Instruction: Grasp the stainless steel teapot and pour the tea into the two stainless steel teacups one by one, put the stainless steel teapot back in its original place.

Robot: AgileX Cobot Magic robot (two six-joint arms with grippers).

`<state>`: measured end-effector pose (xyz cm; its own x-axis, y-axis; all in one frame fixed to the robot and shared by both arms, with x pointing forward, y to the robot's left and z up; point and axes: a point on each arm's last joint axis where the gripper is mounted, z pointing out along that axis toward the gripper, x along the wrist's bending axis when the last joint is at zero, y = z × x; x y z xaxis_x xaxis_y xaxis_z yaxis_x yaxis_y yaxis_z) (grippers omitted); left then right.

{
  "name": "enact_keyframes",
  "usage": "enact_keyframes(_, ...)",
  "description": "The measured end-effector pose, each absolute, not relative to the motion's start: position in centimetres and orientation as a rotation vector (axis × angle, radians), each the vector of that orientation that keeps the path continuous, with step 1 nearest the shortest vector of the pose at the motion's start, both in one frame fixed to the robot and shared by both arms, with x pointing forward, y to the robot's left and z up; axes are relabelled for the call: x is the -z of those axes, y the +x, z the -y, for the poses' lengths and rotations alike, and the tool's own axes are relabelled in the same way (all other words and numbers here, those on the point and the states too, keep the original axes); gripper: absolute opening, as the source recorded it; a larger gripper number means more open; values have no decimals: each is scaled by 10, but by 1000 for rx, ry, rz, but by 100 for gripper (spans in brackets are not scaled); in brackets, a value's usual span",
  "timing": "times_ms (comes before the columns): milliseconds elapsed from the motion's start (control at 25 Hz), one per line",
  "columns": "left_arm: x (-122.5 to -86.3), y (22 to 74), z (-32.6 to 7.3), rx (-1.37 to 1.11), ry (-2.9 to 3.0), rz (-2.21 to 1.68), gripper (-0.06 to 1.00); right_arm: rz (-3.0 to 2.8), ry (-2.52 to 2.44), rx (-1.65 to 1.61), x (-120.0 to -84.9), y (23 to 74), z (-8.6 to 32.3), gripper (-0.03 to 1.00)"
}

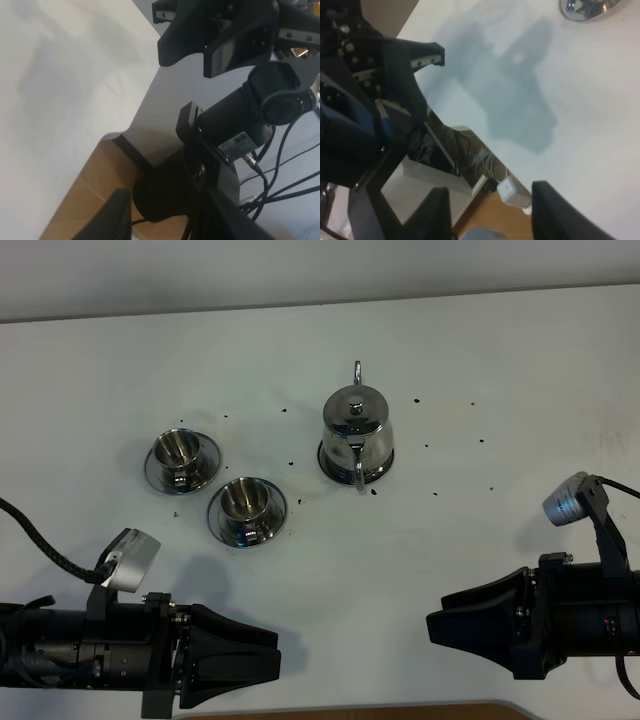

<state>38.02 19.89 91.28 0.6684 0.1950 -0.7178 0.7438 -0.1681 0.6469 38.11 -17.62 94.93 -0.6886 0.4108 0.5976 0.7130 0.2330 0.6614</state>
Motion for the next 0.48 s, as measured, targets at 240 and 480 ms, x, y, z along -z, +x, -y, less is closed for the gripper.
enact_keyframes(240, -913, 380, -199, 581, 1707, -765, 39, 2213, -1047, 1437, -949, 381, 176, 38)
enact_keyframes(480, -913, 380, -199, 581, 1707, -765, 39, 2213, -1047, 1437, -949, 381, 176, 38)
